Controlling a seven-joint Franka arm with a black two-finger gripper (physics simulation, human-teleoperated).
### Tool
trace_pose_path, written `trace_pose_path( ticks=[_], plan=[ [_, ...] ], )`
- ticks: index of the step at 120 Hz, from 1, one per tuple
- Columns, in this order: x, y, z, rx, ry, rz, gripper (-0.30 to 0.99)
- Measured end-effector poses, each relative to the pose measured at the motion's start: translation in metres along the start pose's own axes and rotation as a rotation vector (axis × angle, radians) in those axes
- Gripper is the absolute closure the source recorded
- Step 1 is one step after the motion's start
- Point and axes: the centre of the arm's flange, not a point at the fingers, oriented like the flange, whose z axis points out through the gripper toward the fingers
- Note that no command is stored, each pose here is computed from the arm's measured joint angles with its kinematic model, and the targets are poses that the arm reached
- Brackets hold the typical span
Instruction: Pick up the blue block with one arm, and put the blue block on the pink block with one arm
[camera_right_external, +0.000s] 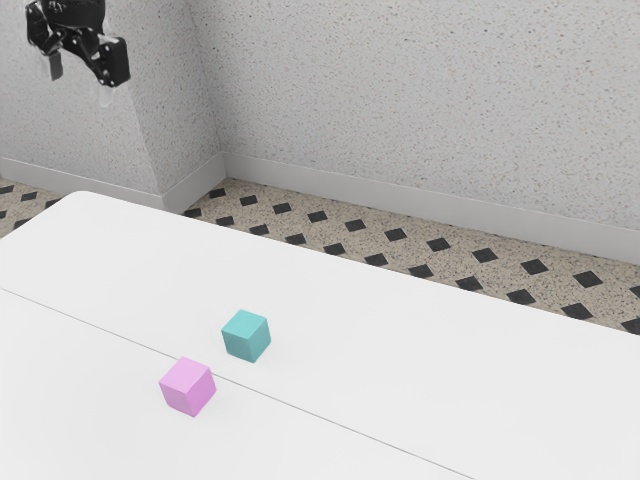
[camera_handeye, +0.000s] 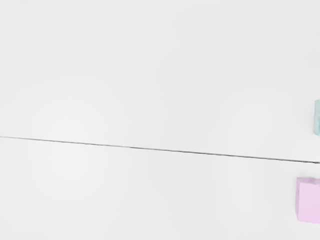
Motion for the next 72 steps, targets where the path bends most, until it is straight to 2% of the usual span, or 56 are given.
trace_pose_path(
  ticks=[8, 19, 25, 41, 47, 62, 72],
  plan=[
    [0.018, 0.011, 0.02, -0.006, -0.021, 0.006, 0.0],
    [0.019, -0.048, 0.061, -0.034, -0.074, -0.103, 0.0],
    [0.022, -0.06, 0.088, -0.043, -0.107, -0.129, 0.0],
    [0.039, -0.041, 0.168, -0.095, -0.194, -0.147, 0.0],
    [0.05, -0.036, 0.198, -0.095, -0.23, -0.172, 0.0],
    [0.07, -0.004, 0.259, -0.133, -0.269, -0.198, 0.0],
    [0.074, 0.015, 0.285, -0.172, -0.263, -0.217, 0.0]
  ],
)
